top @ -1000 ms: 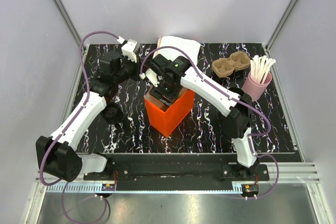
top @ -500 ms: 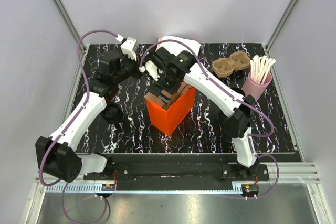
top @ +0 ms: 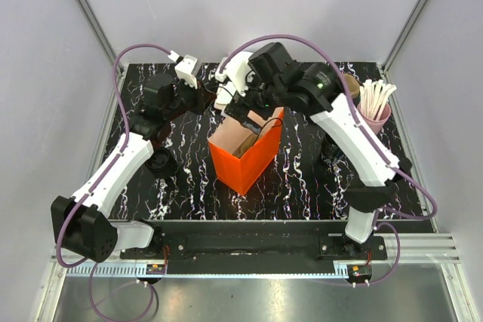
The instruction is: Pack the takeout coffee
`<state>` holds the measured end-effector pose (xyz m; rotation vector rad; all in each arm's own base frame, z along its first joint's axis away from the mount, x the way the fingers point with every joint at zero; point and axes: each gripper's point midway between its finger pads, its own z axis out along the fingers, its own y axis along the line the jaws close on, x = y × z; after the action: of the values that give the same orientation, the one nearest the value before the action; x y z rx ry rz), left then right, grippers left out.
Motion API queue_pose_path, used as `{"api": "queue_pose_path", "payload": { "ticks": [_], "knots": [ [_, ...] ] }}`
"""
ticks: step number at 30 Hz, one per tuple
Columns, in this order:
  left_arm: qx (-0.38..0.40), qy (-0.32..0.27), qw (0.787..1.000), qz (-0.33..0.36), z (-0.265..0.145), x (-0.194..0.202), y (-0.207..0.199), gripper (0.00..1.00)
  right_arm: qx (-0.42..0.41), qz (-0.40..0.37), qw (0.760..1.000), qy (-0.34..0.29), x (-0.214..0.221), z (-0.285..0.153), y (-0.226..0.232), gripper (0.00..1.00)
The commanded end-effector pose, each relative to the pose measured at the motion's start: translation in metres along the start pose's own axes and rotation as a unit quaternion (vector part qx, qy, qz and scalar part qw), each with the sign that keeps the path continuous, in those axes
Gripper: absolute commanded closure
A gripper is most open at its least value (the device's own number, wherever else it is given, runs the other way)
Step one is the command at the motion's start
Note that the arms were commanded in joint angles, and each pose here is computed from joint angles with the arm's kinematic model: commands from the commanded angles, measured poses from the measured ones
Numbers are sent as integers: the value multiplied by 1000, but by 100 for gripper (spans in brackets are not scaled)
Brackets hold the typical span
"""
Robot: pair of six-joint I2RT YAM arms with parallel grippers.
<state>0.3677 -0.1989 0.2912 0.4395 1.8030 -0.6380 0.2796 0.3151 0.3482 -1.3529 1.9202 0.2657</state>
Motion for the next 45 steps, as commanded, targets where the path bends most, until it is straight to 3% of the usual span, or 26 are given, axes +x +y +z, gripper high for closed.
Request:
{"api": "queue_pose_path", "payload": {
  "ticks": [1,13,34,45],
  "knots": [
    [12,-30,999,14,-3,-18,-7,85,4,-38,998,-46,-12,-39,0,0],
    [14,-30,999,21,-4,-20,-8,84,-2,-75,996,-46,18,-77,11,0],
    [12,-33,999,28,-8,-24,-8,83,-66,-110,992,-2,68,-51,40,0],
    [13,-34,999,29,-7,-25,-8,83,-73,-128,989,-30,62,-54,44,0]
  ]
}}
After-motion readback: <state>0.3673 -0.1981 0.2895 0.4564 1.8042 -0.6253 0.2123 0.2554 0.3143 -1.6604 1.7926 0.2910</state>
